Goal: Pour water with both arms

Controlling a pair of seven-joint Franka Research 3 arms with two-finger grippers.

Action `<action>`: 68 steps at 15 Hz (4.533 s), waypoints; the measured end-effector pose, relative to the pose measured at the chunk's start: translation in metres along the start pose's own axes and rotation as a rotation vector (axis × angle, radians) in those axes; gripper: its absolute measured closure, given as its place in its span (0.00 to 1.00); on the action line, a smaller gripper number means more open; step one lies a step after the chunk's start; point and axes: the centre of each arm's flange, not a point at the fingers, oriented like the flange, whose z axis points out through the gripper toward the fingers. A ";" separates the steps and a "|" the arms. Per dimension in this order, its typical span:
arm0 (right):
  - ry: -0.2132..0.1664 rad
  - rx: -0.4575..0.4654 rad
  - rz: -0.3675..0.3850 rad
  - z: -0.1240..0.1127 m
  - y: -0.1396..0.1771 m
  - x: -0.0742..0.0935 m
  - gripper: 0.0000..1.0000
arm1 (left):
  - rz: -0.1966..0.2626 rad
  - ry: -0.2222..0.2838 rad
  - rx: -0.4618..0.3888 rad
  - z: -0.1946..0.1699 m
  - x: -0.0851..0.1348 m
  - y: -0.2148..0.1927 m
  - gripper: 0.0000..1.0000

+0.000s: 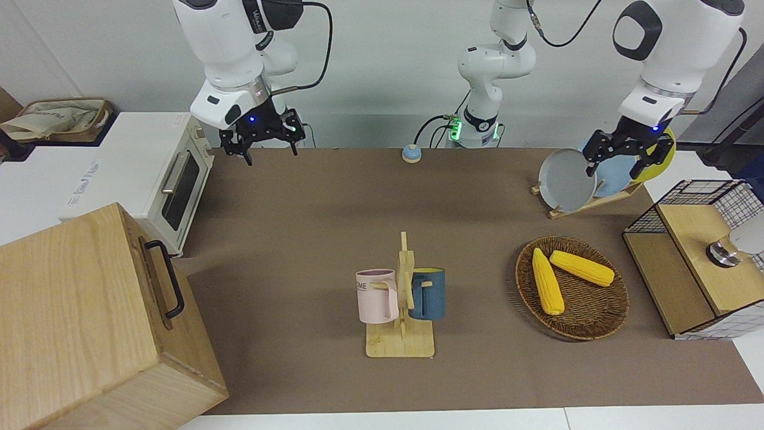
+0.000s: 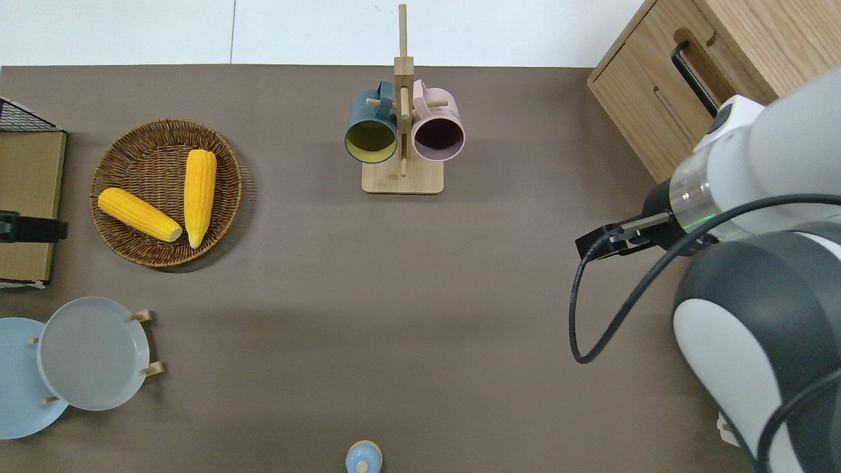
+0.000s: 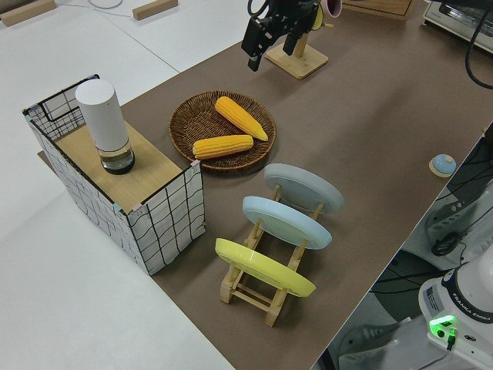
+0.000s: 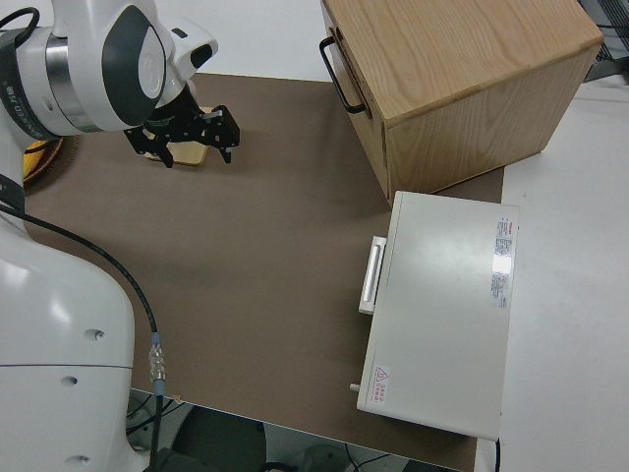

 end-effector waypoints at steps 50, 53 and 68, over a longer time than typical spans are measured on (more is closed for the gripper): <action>0.619 -0.086 -0.175 0.164 -0.101 0.168 0.92 | -0.174 0.661 0.005 0.120 -0.008 -0.283 0.37; 0.618 -0.087 -0.173 0.163 -0.100 0.168 0.92 | -0.189 0.670 0.003 0.114 -0.004 -0.282 0.37; 0.516 -0.119 -0.063 0.113 -0.031 0.164 0.93 | -0.251 0.570 -0.007 -0.027 0.001 -0.214 0.37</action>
